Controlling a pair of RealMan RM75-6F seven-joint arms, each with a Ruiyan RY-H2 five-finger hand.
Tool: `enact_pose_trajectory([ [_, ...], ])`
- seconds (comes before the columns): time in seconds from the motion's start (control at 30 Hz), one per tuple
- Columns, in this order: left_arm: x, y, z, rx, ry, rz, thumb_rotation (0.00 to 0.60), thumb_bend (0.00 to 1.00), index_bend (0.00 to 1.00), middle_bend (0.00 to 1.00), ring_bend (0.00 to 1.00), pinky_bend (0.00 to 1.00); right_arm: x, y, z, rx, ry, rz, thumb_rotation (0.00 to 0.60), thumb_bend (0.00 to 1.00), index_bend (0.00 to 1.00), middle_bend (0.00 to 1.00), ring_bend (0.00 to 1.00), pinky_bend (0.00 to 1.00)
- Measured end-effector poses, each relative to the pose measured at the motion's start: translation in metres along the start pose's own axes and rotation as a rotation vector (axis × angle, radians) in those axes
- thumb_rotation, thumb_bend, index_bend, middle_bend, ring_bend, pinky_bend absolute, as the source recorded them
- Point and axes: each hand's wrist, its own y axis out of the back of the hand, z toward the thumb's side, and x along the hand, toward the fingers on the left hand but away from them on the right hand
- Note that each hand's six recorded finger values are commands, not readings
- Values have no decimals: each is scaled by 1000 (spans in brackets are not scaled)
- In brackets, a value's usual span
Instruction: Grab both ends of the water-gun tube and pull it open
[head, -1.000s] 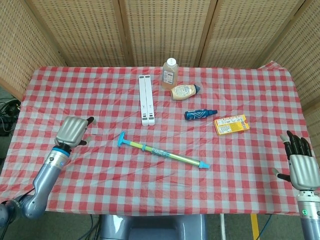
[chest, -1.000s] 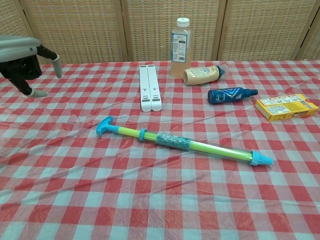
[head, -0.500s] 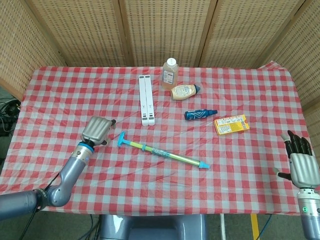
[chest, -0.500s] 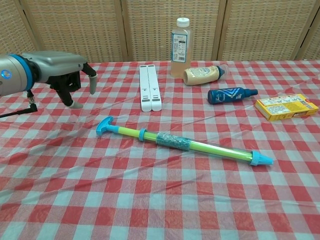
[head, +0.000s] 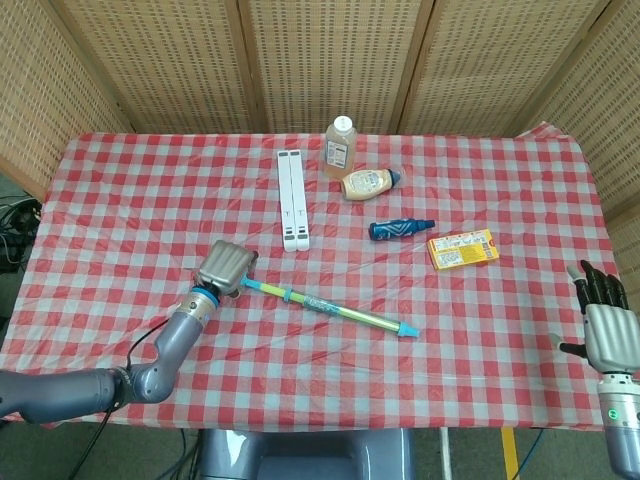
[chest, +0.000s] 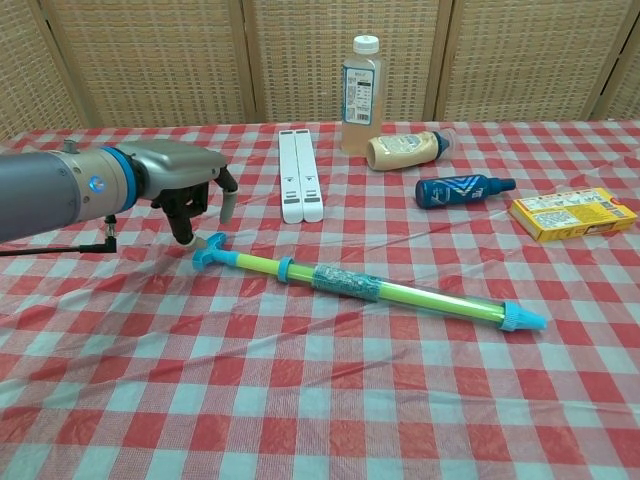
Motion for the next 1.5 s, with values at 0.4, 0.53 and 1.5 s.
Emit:
enact_pose_trajectory([
  [0.4,7,-9,11,15,-2,-25,600,277,445,894,837,721,0,1,-1,-12,-2,2,600,84,49,0,0,0],
  [0.53,11,-13,11,20,6,-36,600,277,450,894,837,721,0,0,-2,-15,-2,4,600,84,49,0,0,0],
  [1.5,12,-12,6,19,61,23,600,593,851,921,865,741,2,4,4,-34,24,-7,600,84,58,0,0,0],
])
